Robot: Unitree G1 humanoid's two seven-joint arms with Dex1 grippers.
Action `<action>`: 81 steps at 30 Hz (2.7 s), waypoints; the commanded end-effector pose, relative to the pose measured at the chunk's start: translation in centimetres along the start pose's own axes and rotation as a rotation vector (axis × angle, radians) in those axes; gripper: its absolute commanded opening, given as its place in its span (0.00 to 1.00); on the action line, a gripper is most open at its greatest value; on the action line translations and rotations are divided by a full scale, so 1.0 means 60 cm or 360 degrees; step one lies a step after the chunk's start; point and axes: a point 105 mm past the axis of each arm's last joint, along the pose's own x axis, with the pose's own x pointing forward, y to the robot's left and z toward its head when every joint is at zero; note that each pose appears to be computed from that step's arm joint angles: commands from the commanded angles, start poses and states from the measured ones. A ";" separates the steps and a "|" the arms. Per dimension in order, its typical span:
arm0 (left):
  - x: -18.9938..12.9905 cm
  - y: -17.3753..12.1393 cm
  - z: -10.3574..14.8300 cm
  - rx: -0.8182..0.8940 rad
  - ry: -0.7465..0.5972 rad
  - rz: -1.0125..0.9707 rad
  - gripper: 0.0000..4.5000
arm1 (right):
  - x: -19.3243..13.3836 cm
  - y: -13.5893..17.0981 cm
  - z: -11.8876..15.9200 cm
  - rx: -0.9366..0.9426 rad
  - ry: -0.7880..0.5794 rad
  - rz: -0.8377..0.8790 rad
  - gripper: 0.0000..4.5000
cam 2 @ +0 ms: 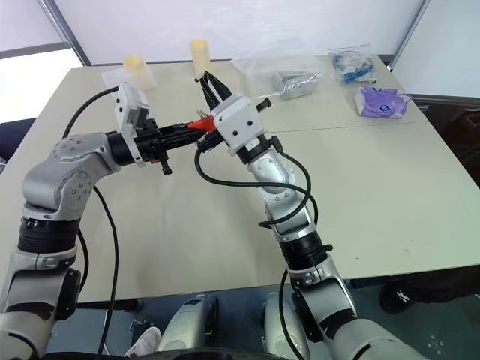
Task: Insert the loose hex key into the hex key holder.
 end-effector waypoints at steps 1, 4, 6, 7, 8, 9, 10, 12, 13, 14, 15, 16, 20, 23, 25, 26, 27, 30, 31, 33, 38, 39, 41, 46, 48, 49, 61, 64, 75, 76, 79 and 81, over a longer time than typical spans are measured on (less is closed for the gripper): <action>-0.006 0.004 0.021 0.0070 -0.0059 0.0023 0.00 | 0.009 -0.002 0.032 -0.0003 -0.0109 -0.0001 0.01; -0.006 0.005 0.021 0.0070 -0.0060 0.0026 0.00 | 0.009 -0.002 0.032 -0.0003 -0.0108 0.0001 0.01; -0.006 0.006 0.021 0.0072 -0.0060 0.0025 0.00 | 0.009 -0.002 0.032 -0.0003 -0.0107 0.0001 0.01; -0.006 0.006 0.021 0.0072 -0.0061 0.0025 0.00 | 0.009 -0.002 0.032 -0.0003 -0.0106 0.0000 0.01; -0.006 0.006 0.022 0.0071 -0.0061 0.0026 0.00 | 0.009 -0.002 0.031 -0.0004 -0.0105 -0.0001 0.01; -0.006 0.007 0.022 0.0073 -0.0062 0.0026 0.00 | 0.008 -0.003 0.031 -0.0004 -0.0105 -0.0003 0.01; -0.006 0.007 0.023 0.0072 -0.0065 0.0026 0.00 | 0.008 -0.003 0.031 -0.0005 -0.0104 -0.0005 0.01; -0.006 0.007 0.024 0.0073 -0.0068 0.0027 0.00 | 0.008 -0.004 0.032 -0.0008 -0.0104 -0.0006 0.01; -0.006 0.007 0.024 0.0075 -0.0068 0.0027 0.00 | 0.008 -0.004 0.032 -0.0009 -0.0104 -0.0007 0.01; -0.006 0.008 0.025 0.0077 -0.0069 0.0028 0.00 | 0.008 -0.004 0.032 -0.0009 -0.0104 -0.0007 0.01; -0.005 0.008 0.025 0.0077 -0.0071 0.0028 0.00 | 0.008 -0.004 0.032 -0.0009 -0.0103 -0.0007 0.01; -0.005 0.008 0.026 0.0078 -0.0073 0.0029 0.00 | 0.008 -0.004 0.032 -0.0009 -0.0103 -0.0008 0.01; -0.004 0.007 0.030 0.0079 -0.0087 0.0026 0.00 | 0.007 -0.004 0.032 -0.0005 -0.0104 -0.0008 0.01; -0.004 0.007 0.031 0.0080 -0.0087 0.0026 0.00 | 0.008 -0.003 0.032 -0.0001 -0.0104 -0.0008 0.01; -0.004 0.007 0.031 0.0079 -0.0087 0.0025 0.00 | 0.008 -0.002 0.032 0.0001 -0.0105 -0.0008 0.01; -0.004 0.007 0.030 0.0079 -0.0086 0.0024 0.00 | 0.008 -0.002 0.033 0.0002 -0.0105 -0.0007 0.01; -0.004 0.006 0.029 0.0079 -0.0084 0.0023 0.00 | 0.008 -0.002 0.033 0.0002 -0.0106 -0.0007 0.01; -0.004 0.004 0.028 0.0076 -0.0081 0.0017 0.00 | 0.008 -0.002 0.033 0.0003 -0.0107 -0.0006 0.01; -0.004 0.003 0.028 0.0076 -0.0080 0.0015 0.00 | 0.008 -0.002 0.033 0.0003 -0.0106 -0.0006 0.01; -0.004 0.003 0.027 0.0075 -0.0079 0.0013 0.00 | 0.008 -0.002 0.033 0.0004 -0.0105 -0.0006 0.01; -0.004 0.001 0.028 0.0074 -0.0082 0.0011 0.00 | 0.008 -0.002 0.032 0.0003 -0.0103 -0.0007 0.01; -0.004 0.001 0.028 0.0074 -0.0082 0.0010 0.00 | 0.008 -0.002 0.032 0.0002 -0.0103 -0.0008 0.01; -0.004 0.001 0.028 0.0073 -0.0083 0.0009 0.00 | 0.008 -0.003 0.032 0.0000 -0.0102 -0.0010 0.01; -0.004 0.000 0.028 0.0071 -0.0086 0.0004 0.00 | 0.008 -0.005 0.030 -0.0009 -0.0099 -0.0015 0.01; -0.003 -0.001 0.028 0.0071 -0.0087 0.0001 0.00 | 0.008 -0.007 0.029 -0.0013 -0.0097 -0.0020 0.01; -0.003 -0.001 0.028 0.0070 -0.0088 0.0000 0.00 | 0.008 -0.008 0.029 -0.0015 -0.0095 -0.0021 0.01; -0.003 -0.001 0.029 0.0064 -0.0097 0.0000 0.00 | 0.007 -0.012 0.027 -0.0026 -0.0087 -0.0024 0.01; -0.003 -0.001 0.030 0.0062 -0.0103 0.0003 0.00 | 0.006 -0.009 0.027 -0.0020 -0.0085 -0.0017 0.01; -0.003 -0.002 0.032 0.0048 -0.0127 0.0003 0.00 | 0.004 -0.008 0.024 -0.0022 -0.0075 -0.0008 0.01; -0.003 -0.002 0.032 0.0047 -0.0128 0.0003 0.00 | 0.003 -0.008 0.025 -0.0024 -0.0074 -0.0007 0.08; -0.002 -0.001 0.033 0.0046 -0.0131 0.0003 0.00 | 0.002 -0.008 0.023 -0.0030 -0.0066 -0.0005 0.32; -0.002 -0.001 0.033 0.0045 -0.0132 0.0003 0.00 | 0.001 -0.008 0.021 -0.0027 -0.0053 0.0002 0.54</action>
